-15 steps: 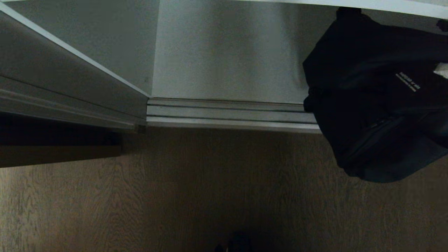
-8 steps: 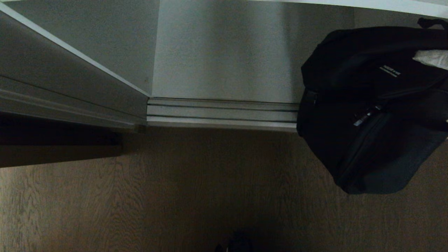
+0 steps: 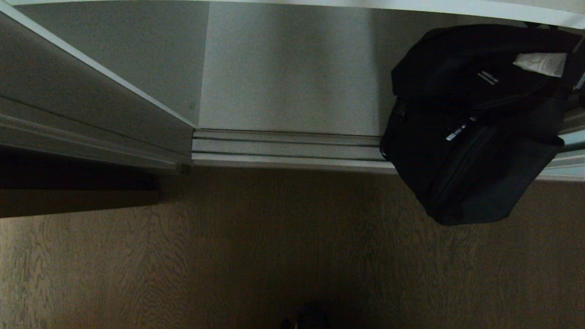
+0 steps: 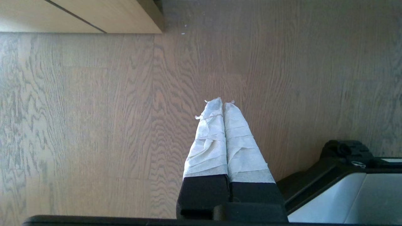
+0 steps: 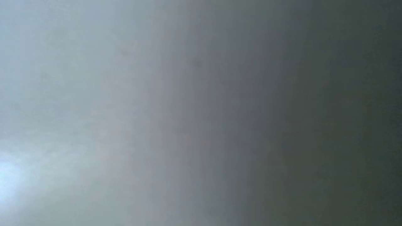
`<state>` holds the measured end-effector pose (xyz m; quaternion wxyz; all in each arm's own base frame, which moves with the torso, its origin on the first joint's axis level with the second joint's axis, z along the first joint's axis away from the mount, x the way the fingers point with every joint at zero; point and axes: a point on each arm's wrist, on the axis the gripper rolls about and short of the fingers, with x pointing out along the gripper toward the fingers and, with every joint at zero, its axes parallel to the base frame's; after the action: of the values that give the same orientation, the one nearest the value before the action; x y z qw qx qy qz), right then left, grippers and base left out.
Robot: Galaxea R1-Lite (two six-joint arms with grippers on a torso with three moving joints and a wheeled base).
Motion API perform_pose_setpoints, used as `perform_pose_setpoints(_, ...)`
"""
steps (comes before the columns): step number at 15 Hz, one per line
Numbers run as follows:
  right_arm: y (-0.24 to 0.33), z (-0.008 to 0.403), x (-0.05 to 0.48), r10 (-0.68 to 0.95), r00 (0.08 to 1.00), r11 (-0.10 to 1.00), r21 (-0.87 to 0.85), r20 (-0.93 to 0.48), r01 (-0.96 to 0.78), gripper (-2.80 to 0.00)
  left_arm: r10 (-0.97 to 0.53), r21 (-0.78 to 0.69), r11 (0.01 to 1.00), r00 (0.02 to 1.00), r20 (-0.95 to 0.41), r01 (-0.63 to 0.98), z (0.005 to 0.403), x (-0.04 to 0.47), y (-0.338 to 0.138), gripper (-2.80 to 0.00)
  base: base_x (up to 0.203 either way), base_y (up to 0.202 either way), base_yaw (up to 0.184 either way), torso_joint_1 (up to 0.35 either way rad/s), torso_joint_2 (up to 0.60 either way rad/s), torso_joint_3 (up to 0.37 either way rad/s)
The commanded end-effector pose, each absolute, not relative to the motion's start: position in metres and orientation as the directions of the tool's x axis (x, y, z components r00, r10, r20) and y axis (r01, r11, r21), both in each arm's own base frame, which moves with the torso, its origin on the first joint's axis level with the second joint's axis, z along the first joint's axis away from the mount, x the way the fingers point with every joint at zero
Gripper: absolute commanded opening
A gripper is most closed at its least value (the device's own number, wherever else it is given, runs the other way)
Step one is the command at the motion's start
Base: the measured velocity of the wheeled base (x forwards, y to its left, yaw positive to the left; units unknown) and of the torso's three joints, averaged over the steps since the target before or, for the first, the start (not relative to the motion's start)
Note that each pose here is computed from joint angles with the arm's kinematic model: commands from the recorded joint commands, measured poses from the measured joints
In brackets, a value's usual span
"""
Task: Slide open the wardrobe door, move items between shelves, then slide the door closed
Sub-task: Place the bag on the lower shelf
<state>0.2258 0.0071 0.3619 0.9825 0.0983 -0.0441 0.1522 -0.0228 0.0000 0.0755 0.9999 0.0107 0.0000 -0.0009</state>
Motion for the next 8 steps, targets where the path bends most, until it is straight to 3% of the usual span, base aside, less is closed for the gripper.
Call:
perform_pose_setpoints(1, 0.003, 0.35, 0.244, 0.275, 0.957, 0.938, 0.193, 0.095, -0.289, -2.8, -0.002, 0.021, 1.0, 1.0, 0.0, 0.002, 0.075, -0.023, 0.0, -2.8, 0.0, 0.0, 0.0, 0.0, 0.0, 0.0)
perform_pose_setpoints(8, 0.006, 0.337, 0.183, 0.323, 0.941, 0.926, 0.171, 0.1, -0.336, -2.8, -0.002, 0.021, 1.0, 1.0, 0.0, 0.002, 0.075, -0.023, 0.0, -2.8, 0.0, 0.0, 0.0, 0.0, 0.0, 0.0)
